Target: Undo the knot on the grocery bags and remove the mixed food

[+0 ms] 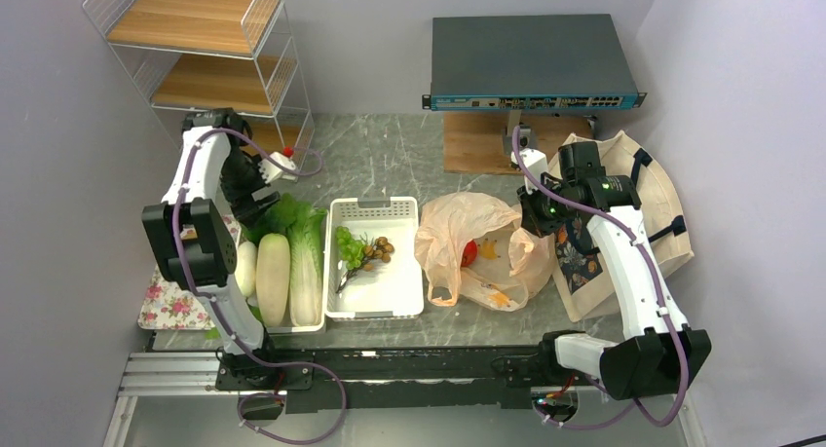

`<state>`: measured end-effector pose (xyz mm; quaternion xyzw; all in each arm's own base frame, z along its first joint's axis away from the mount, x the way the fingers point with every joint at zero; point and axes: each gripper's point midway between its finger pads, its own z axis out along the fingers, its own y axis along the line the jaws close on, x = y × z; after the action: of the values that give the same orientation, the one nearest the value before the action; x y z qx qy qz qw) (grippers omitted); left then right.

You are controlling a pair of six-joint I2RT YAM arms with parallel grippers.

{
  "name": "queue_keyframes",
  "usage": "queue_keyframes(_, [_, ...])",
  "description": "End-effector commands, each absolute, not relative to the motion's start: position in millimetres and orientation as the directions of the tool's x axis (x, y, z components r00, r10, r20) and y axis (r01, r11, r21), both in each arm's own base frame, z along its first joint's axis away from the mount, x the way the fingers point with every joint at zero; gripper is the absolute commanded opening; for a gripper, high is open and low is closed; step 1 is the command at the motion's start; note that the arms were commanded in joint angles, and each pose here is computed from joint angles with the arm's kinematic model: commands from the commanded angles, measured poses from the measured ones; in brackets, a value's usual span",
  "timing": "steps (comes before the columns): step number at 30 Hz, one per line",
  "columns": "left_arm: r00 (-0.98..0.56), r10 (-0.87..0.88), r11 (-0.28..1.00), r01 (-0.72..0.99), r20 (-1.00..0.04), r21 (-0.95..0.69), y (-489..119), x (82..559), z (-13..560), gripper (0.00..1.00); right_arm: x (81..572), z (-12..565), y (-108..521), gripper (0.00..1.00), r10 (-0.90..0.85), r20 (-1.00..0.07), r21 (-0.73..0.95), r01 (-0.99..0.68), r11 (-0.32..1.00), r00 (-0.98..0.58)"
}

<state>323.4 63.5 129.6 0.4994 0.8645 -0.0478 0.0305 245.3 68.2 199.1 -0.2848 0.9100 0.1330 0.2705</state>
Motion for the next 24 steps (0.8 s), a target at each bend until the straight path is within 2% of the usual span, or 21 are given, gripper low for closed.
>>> queue_keyframes(1, [-0.499, 0.852, 0.509, 0.86, -0.161, 0.029, 66, 320, 177, 0.99, 248, 208, 69, 0.0, -0.44, -0.606, 0.067, -0.593, 0.802, -0.663])
queue_keyframes(6, [-0.479, 0.858, 0.505, 0.852, -0.183, 0.137, 73, 330, 211, 0.99, 249, 211, 69, 0.0, -0.443, -0.614, 0.059, -0.598, 0.8, -0.653])
queue_keyframes(8, [-0.459, 0.85, 0.516, 0.825, -0.26, 0.231, 70, 348, 244, 0.99, 249, 212, 69, 0.0, -0.445, -0.619, 0.055, -0.602, 0.797, -0.647])
queue_keyframes(10, [-0.379, 0.842, 0.502, 0.81, -0.383, 0.302, 46, 360, 288, 0.99, 249, 213, 70, 0.0, -0.444, -0.624, 0.058, -0.604, 0.795, -0.643])
queue_keyframes(13, [-0.185, 0.836, 0.422, 0.819, -0.517, 0.389, -17, 359, 335, 0.99, 249, 216, 73, 0.0, -0.441, -0.635, 0.066, -0.613, 0.787, -0.634])
queue_keyframes(16, [0.088, 0.787, 0.273, 0.838, -0.61, 0.473, -109, 337, 355, 0.99, 249, 218, 76, 0.0, -0.437, -0.645, 0.074, -0.62, 0.781, -0.627])
queue_keyframes(19, [0.338, 0.651, 0.156, 0.816, -0.679, 0.556, -193, 298, 368, 1.0, 247, 218, 80, 0.0, -0.42, -0.654, 0.098, -0.622, 0.777, -0.629])
queue_keyframes(21, [0.45, 0.548, 0.071, 0.814, -0.705, 0.576, -248, 271, 368, 0.99, 249, 220, 82, 0.0, -0.407, -0.663, 0.106, -0.617, 0.78, -0.628])
queue_keyframes(22, [0.484, 0.495, 0.042, 0.816, -0.721, 0.577, -276, 261, 368, 0.97, 249, 221, 84, 0.0, -0.396, -0.668, 0.114, -0.613, 0.782, -0.63])
queue_keyframes(24, [0.526, 0.404, -0.066, 0.833, -0.749, 0.549, -325, 232, 364, 0.84, 253, 222, 85, 0.0, -0.384, -0.677, 0.119, -0.609, 0.784, -0.628])
